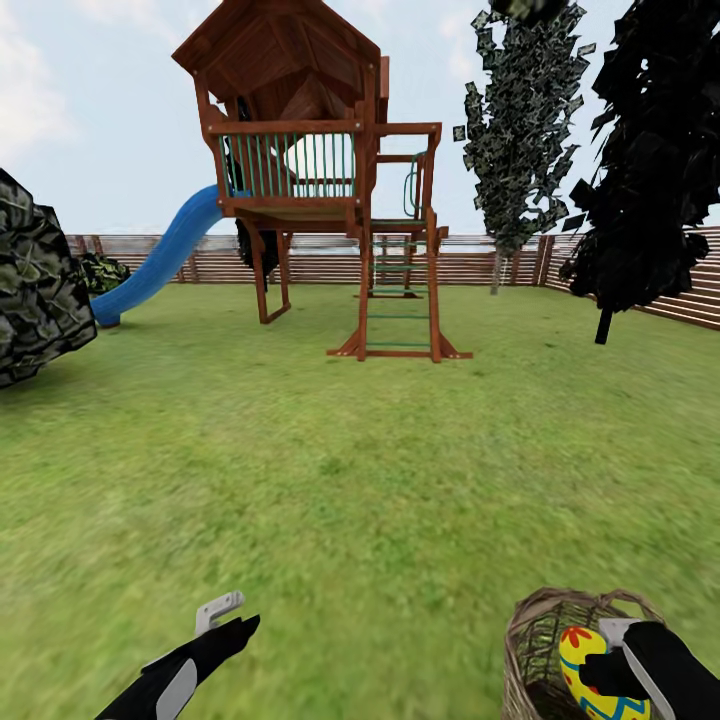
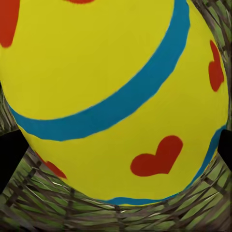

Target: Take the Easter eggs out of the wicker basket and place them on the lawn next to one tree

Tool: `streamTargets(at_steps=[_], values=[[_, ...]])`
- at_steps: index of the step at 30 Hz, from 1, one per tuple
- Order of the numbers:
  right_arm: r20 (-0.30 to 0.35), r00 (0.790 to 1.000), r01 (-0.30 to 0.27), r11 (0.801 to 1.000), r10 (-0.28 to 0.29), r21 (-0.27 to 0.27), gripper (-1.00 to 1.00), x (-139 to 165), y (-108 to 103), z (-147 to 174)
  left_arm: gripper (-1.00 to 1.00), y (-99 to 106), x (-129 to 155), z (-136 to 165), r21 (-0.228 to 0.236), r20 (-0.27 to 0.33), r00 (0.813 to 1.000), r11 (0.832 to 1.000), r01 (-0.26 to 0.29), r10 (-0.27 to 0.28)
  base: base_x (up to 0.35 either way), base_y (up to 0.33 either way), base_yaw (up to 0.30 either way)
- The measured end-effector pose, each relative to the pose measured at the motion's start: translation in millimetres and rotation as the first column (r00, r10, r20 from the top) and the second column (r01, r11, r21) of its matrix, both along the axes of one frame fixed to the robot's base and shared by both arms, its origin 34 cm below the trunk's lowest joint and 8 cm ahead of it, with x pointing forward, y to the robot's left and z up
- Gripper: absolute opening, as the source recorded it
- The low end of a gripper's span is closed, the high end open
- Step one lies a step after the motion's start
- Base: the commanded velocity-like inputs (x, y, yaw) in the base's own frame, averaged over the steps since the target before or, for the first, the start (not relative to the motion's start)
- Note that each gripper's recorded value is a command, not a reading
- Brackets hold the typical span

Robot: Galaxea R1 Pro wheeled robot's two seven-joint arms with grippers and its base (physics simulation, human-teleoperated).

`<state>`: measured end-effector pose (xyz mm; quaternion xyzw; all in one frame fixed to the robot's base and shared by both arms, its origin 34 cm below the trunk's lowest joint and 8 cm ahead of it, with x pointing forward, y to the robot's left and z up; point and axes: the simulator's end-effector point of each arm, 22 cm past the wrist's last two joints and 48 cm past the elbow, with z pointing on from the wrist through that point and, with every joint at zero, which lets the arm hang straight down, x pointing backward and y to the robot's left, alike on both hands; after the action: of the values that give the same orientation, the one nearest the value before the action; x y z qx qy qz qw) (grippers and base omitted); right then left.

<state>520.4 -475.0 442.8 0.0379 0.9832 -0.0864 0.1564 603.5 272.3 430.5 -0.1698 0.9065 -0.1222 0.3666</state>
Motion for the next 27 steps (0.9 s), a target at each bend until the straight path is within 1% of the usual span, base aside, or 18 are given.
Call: streamTargets(at_steps=[4,12,20,27], values=[[0.0,1.0,0.0,1.0,0.0,0.0,-1.0,1.9,0.0,8.6,1.0,0.0,1.9,8.5,0.0,0.0,1.0,1.0,0.0,0.0,-0.072,0.0,0.0],[-0.001,1.0,0.001,1.0,-0.001,0.0,-1.0,5.0,-0.2,24.9,1.0,0.0,5.1,24.9,0.0,-0.001,1.0,1.0,0.0,0.0,-0.314,0.0,0.0],[0.0,1.0,0.0,1.0,0.0,0.0,-1.0,8.1,0.0,42.0,1.0,-0.2,8.1,42.0,-0.001,0.0,1.0,1.0,0.0,0.0,-0.053,0.0,0.0],[-0.002,1.0,0.0,1.0,0.0,0.0,-1.0,10.5,0.0,55.9,1.0,-0.3,10.4,55.7,-0.001,-0.001,1.0,1.0,0.001,-0.001,-0.331,-0.002,0.0]])
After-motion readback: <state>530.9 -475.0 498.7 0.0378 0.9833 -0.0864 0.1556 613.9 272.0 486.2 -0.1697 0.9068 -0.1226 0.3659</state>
